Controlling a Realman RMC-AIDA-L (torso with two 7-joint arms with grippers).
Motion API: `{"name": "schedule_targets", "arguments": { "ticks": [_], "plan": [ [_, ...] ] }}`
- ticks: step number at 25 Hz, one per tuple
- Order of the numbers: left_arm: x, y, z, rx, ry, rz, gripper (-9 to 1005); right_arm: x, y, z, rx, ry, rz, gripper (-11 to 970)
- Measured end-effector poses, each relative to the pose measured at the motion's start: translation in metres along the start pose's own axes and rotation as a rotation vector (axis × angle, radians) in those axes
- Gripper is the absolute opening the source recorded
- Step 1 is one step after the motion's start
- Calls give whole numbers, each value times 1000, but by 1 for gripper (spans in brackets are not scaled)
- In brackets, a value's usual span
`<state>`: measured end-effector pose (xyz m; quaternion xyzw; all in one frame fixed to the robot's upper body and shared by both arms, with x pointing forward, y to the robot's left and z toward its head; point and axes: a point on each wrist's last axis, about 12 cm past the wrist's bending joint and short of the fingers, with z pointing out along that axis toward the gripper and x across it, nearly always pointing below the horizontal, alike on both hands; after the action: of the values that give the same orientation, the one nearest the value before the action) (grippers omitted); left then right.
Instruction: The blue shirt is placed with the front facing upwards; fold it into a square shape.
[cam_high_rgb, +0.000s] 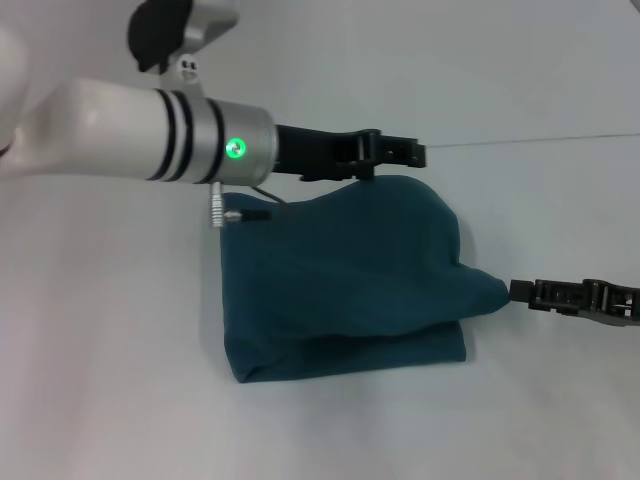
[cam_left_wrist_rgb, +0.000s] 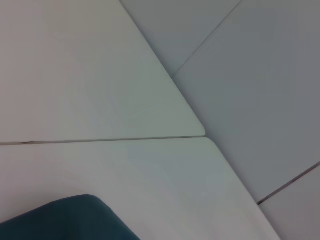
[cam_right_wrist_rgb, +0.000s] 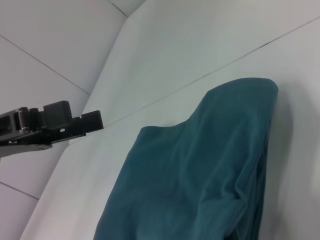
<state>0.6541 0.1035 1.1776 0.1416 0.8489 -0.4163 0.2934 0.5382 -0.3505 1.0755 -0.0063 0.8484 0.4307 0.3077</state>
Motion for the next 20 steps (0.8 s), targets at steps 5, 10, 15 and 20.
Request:
{"name": "schedule_targets", "arguments": {
  "ticks": [5,10,15,20],
  "plan": [
    [6,13,-25,31,-18,-44,738,-5,2,-1,-5,2,-10,655],
    [17,35,-54,52,-13,-149,755,-27,7,-3,14,55,-7,655],
    [49,77,-91,15,-42,-317,756,-76,18,-6,109,107,23,655],
    [71,98,-104,-49,-21,-381,756,-128,38,-7,197,80,46,655]
  ]
}}
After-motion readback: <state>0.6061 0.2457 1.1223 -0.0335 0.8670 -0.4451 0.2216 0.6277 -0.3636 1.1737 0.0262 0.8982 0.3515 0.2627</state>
